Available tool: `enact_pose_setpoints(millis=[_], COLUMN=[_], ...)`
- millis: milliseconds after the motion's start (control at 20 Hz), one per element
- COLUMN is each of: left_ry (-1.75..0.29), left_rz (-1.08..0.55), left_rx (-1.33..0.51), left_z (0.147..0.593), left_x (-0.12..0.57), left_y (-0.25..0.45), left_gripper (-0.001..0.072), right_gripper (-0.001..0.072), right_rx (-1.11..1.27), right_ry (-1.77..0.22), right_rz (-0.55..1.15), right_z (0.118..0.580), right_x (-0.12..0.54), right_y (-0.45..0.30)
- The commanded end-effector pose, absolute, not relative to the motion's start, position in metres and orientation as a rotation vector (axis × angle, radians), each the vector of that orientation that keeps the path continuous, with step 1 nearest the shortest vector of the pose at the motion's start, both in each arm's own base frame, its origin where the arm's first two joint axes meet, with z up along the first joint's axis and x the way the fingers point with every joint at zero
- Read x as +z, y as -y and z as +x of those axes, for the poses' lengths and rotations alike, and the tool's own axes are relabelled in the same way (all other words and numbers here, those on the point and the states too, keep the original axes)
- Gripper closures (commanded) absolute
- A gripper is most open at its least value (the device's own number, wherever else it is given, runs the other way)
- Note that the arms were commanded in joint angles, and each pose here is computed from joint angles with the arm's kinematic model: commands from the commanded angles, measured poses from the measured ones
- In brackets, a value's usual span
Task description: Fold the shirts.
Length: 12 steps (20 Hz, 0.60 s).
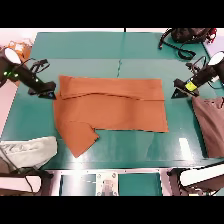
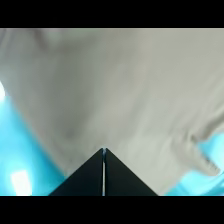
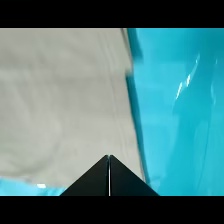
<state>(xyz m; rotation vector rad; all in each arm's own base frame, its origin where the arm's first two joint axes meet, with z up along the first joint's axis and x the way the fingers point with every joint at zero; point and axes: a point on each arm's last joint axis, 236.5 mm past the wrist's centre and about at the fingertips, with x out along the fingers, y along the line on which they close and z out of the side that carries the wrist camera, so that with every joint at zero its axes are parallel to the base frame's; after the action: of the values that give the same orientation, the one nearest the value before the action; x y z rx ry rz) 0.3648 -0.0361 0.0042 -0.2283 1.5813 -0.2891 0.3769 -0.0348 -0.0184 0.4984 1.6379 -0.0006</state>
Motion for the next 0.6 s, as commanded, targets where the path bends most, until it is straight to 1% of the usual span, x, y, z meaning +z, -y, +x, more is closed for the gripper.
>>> enact_pose_setpoints(millis=[0,150,200,250,300,350,450,550], left_ry=[-1.616,-1.534,-1.528,-1.532,-1.546,-1.573,-1.613,-1.604], left_rz=[-0.232,-0.302,-0.325,-0.376,-0.406,-0.44,-0.517,-0.605], left_rx=[-0.188,-0.1,-0.09,-0.06,-0.059,-0.064,-0.07,-0.064], left_z=[0.301,0.255,0.24,0.229,0.218,0.207,0.189,0.181], left_x=[0.004,-0.013,-0.021,-0.03,-0.04,-0.052,-0.075,-0.094], left_y=[0.028,0.033,0.037,0.041,0.046,0.052,0.066,0.078], left_gripper=[0.0684,0.0679,0.0446,0.0212,0.0219,0.022,0.022,0.022], right_gripper=[0.0699,0.0696,0.0657,0.0441,0.0249,0.0229,0.0229,0.0229], right_rx=[-0.051,-0.11,-0.122,-0.12,-0.118,-0.121,-0.13,-0.145], right_ry=[-1.628,-1.593,-1.579,-1.557,-1.537,-1.524,-1.497,-1.449], right_rz=[0.543,0.603,0.63,0.672,0.716,0.755,0.828,0.876], right_z=[0.318,0.253,0.238,0.228,0.222,0.22,0.22,0.226], right_x=[-0.027,-0.047,-0.055,-0.064,-0.073,-0.081,-0.095,-0.103], right_y=[0.032,0.017,0.009,-0.002,-0.011,-0.018,-0.027,-0.033])
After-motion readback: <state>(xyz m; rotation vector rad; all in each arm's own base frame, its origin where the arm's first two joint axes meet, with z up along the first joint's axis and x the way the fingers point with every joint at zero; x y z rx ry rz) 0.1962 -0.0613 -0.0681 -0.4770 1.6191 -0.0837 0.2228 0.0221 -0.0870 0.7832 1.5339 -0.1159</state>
